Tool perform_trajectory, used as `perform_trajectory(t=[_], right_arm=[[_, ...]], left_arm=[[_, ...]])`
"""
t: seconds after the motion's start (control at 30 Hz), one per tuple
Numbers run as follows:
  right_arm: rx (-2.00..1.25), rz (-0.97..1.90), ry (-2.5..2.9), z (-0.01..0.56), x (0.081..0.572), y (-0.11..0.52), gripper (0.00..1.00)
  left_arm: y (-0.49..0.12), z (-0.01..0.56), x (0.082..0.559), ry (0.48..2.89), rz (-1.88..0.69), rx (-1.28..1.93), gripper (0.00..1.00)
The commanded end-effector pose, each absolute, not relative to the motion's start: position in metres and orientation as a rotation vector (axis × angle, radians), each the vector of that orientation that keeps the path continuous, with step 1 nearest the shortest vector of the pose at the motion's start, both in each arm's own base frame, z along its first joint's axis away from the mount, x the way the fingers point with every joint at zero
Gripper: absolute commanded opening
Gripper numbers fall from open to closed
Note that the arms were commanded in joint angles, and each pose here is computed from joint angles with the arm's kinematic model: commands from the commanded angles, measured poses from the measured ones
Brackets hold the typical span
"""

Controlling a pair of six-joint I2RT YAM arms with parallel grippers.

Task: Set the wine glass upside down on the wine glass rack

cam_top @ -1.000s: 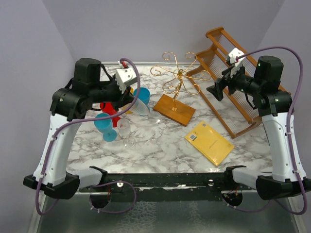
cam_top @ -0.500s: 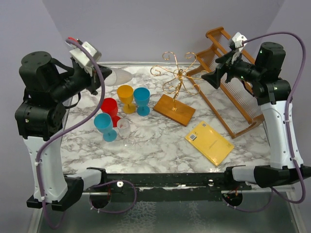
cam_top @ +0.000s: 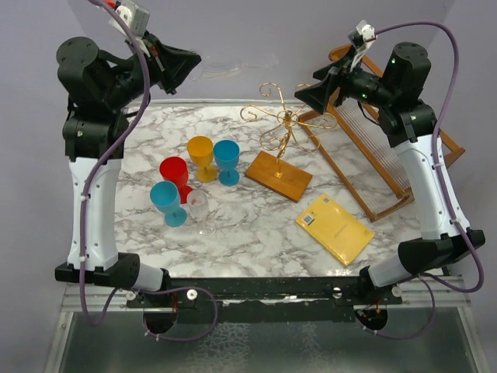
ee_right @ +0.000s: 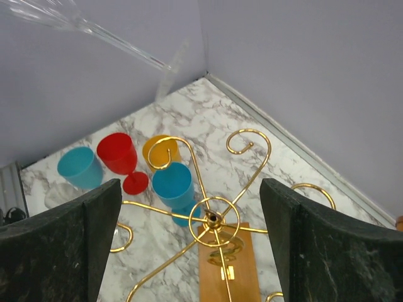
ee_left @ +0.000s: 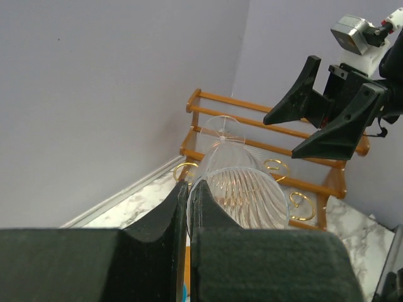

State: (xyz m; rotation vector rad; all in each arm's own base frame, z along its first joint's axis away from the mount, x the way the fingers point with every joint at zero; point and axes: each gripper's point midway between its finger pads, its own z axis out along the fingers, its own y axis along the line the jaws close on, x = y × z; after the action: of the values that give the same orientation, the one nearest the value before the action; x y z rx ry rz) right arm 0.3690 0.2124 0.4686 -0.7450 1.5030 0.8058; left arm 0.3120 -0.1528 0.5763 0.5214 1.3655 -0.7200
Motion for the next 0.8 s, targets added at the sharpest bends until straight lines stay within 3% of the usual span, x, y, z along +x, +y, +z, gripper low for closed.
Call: perform_trajectory(t=[0.0,0.5,0.77], right_arm=[[-0.666,0.886,1.438,0.494,0.362,0.217,0.88],[-0.585,0.986,1.423,0.513,0.372,0.241,0.72],[-0.536,0.990,1.425,0.521,0.388,0.244,0.57]], left_arm=[[-0.169,0.608,0.312,1.251,-0.902,0.505,0.00],[-0.177,0.601,0.319,1.242,-1.010,0.483,0.00],[-0.181,0.596,0.320,1.249,-1.033,0.485,0.00]])
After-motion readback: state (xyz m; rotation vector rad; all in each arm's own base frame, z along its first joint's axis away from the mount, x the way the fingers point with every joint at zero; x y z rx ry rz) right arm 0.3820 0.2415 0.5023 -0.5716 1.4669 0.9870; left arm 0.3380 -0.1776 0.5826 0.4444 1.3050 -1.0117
